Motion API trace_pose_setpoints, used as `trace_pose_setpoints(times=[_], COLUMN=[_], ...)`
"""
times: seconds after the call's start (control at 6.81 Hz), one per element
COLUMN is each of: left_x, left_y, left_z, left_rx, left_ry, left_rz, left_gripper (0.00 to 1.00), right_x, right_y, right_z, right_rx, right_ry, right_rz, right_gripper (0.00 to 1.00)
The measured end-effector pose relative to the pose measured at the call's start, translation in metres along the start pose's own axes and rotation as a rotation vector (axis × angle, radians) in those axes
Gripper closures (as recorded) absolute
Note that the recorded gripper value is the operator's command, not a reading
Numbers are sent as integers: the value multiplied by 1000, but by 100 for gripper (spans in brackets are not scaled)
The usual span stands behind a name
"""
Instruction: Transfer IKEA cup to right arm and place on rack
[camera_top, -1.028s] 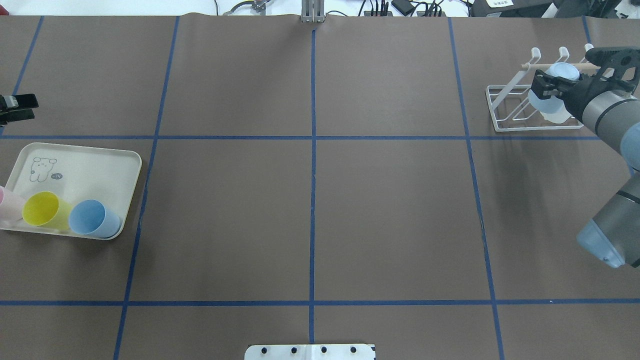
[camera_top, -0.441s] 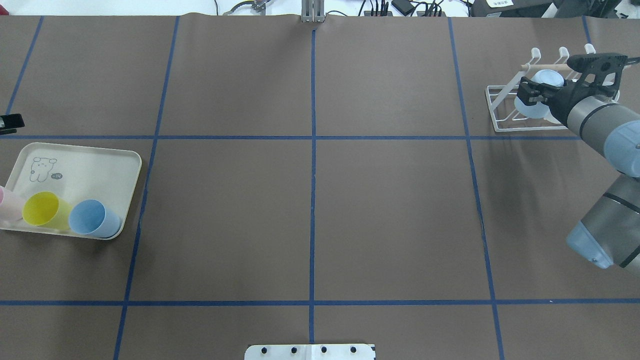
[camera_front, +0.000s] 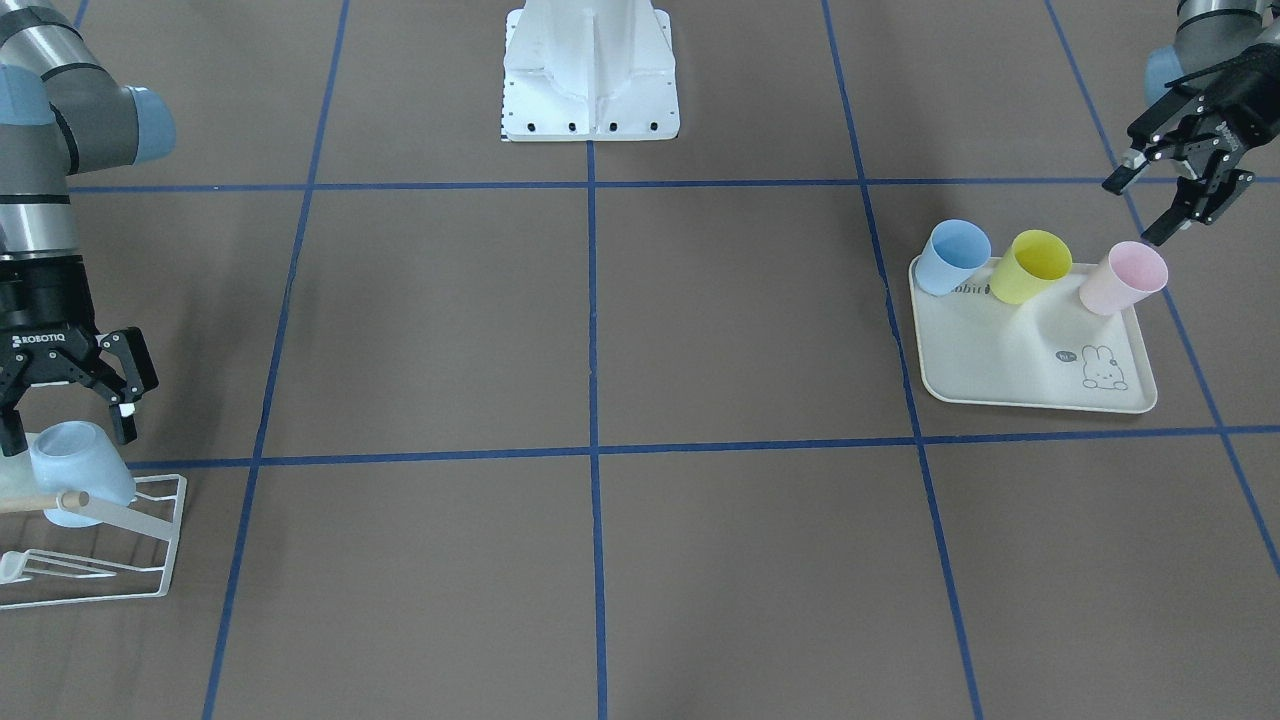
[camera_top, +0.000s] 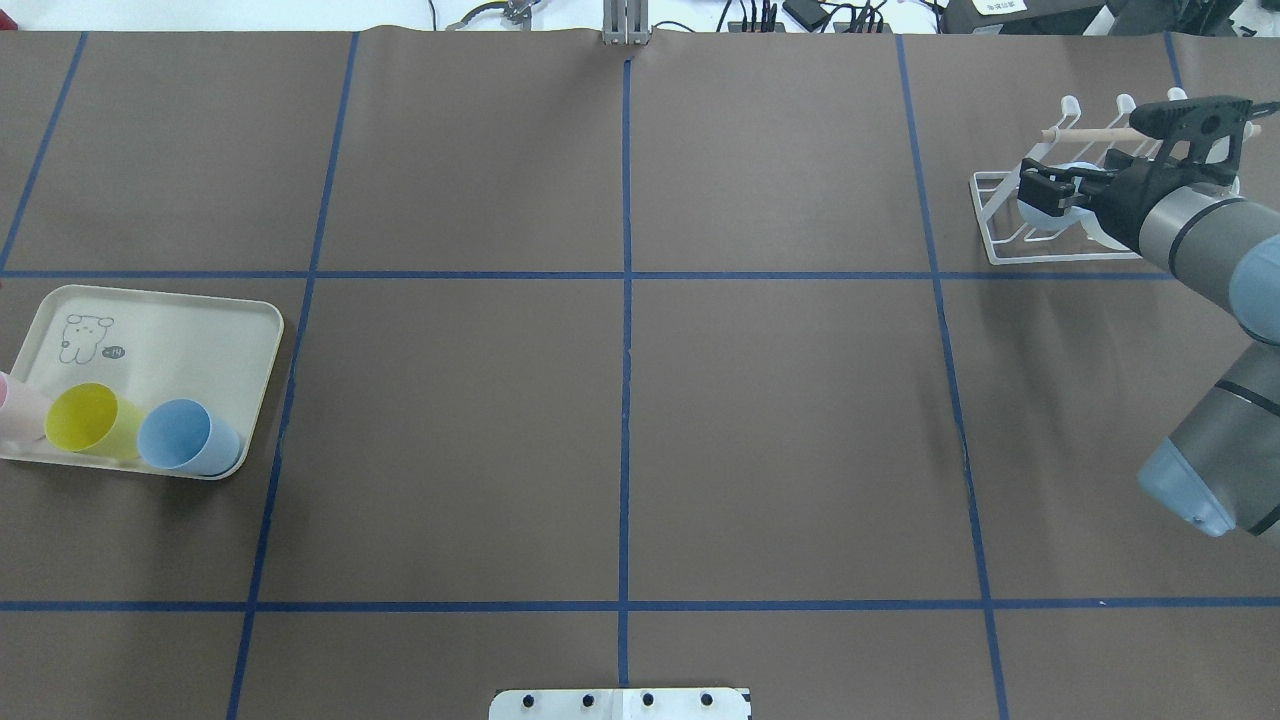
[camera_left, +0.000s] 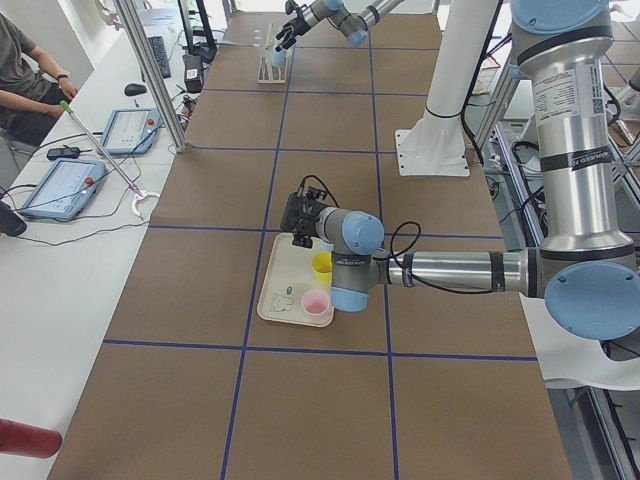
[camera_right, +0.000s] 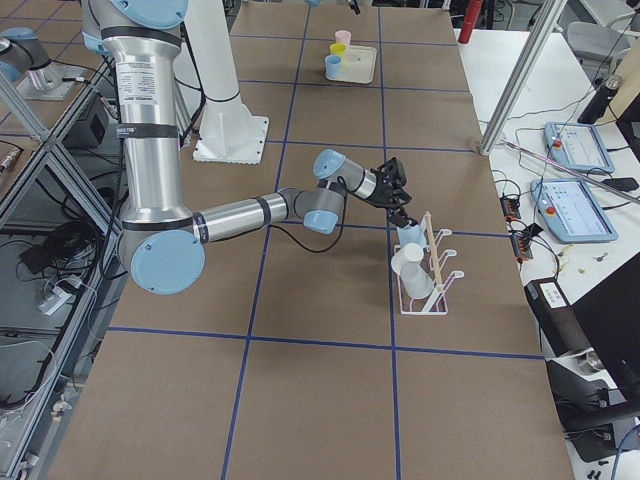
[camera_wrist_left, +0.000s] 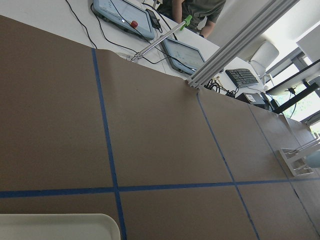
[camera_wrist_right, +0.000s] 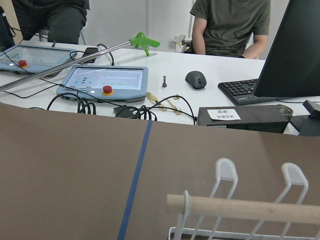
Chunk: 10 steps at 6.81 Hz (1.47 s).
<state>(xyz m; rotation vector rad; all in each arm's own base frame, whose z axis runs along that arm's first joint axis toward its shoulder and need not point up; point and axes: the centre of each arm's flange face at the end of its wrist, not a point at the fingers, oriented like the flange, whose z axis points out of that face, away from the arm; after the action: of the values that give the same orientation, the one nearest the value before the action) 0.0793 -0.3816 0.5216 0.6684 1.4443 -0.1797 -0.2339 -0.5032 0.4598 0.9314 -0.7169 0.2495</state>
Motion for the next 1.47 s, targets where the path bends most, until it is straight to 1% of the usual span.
trace_pose_setpoints(times=[0.15,0.29,0.59,0.88,1.03,1.17,1.47], left_x=[-14,-31,-60,-82,-95,-107,-124], left_y=[2,9,25,29,30,33,33], left_z=[-14,-31,-54,-53,-50,-46,-35], left_rx=[-1,-11,-71,-169,-234,-301,-415], left_ry=[-31,-84,-209,-324,-383,-431,-495], left_rz=[34,91,218,276,300,319,347], left_gripper=[0,0,0,0,0,0,0], right_x=[-4,-9,-27,-46,-56,-66,-82], right_y=[-7,-15,-35,-52,-59,-65,-77], right_z=[-9,-20,-46,-73,-84,-92,-99], right_rx=[-8,-17,-53,-99,-115,-123,-123], right_ry=[-32,-66,-117,-181,-219,-249,-288], right_rz=[5,12,30,86,138,194,273], right_gripper=[0,0,0,0,0,0,0])
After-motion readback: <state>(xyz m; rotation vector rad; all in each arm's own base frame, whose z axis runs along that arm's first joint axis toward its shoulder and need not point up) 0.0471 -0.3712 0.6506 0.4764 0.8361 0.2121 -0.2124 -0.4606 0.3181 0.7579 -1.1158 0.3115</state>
